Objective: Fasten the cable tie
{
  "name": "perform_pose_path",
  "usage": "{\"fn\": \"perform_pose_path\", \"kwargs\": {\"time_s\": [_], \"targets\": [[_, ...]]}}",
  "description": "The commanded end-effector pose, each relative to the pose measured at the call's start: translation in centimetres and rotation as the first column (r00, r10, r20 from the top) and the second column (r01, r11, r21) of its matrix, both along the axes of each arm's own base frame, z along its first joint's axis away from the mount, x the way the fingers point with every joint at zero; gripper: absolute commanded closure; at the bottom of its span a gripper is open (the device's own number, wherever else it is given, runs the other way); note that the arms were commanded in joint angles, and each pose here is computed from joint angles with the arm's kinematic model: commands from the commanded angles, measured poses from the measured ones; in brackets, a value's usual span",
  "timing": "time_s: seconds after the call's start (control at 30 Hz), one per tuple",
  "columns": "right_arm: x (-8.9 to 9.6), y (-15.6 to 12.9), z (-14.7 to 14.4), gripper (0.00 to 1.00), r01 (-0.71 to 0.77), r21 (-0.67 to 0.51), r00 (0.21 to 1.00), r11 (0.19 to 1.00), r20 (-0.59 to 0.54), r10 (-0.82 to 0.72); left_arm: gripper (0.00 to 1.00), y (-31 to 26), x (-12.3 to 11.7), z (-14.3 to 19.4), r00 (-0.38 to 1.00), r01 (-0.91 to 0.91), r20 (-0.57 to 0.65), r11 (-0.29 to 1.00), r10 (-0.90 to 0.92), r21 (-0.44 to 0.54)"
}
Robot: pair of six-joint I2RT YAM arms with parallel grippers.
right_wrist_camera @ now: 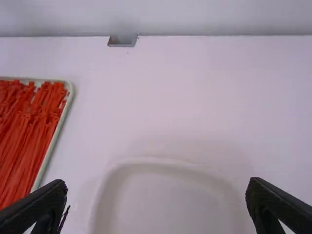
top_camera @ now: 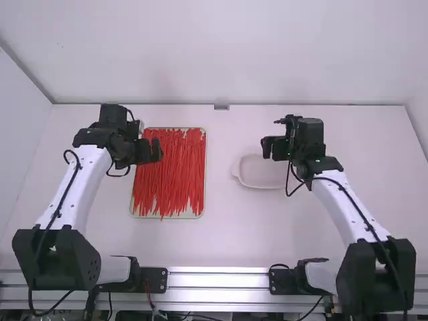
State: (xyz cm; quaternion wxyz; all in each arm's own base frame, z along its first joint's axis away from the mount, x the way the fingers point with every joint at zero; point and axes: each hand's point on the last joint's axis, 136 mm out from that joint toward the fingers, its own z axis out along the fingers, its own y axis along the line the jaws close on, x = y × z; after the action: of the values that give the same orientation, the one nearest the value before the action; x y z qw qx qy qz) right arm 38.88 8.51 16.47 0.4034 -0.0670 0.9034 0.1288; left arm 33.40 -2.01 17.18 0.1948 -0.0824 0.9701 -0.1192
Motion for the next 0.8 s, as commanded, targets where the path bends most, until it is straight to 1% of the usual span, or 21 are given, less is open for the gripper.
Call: {"fn": "perform_pose_path", "kwargs": {"time_s": [0.0, 0.07, 0.23, 0.37, 0.53, 0.63, 0.7, 0.77], "targets": [[-0.3, -0.3, 2.6, 0.02, 0.025, 0.006, 0.999, 1.0, 0.043, -0.025, 0.01, -0.5, 0.4, 1.2, 1.0, 0.009, 0.018, 1.0, -0.008, -0.027], [-0.8, -0.4, 2.8, 0.02, 0.026, 0.004, 0.999, 1.0, 0.036, -0.026, 0.01, -0.7, 0.5, 1.3, 1.0, 0.014, 0.021, 1.0, -0.014, -0.021], [-1.9, -0.5, 2.4, 0.02, 0.076, 0.055, 0.997, 0.996, -0.024, -0.074, 0.01, -0.6, 0.5, 1.3, 1.0, 0.01, 0.02, 1.0, -0.01, -0.024], [-1.9, -0.3, 2.1, 0.02, 0.071, 0.055, 0.997, 0.996, -0.035, -0.069, 0.01, -1.0, 0.4, 1.2, 1.0, 0.022, 0.02, 0.999, -0.022, -0.024], [-1.8, 0.0, 1.5, 0.02, 0.081, 0.015, 0.996, 0.997, -0.041, -0.08, 0.01, -1.1, 0.4, 1.2, 0.999, 0.026, 0.021, 0.999, -0.025, -0.021], [-1.8, 0.0, 1.0, 0.02, 0.116, 0.018, 0.992, 0.993, -0.057, -0.115, 0.01, -1.2, 0.8, 1.4, 0.999, 0.032, 0.038, 0.999, -0.032, -0.018], [-2.1, 0.3, 0.3, 0.02, 0.133, 0.01, 0.987, 0.991, -0.088, -0.132, 0.01, -1.2, 1.5, 1.8, 0.994, 0.07, 0.081, 0.998, -0.071, 0.004], [-2.1, 0.6, -0.1, 0.02, 0.132, -0.007, 0.987, 0.991, -0.093, -0.132, 0.01, -1.2, 2.0, 2.0, 0.99, 0.088, 0.105, 0.996, -0.089, 0.015]]}}
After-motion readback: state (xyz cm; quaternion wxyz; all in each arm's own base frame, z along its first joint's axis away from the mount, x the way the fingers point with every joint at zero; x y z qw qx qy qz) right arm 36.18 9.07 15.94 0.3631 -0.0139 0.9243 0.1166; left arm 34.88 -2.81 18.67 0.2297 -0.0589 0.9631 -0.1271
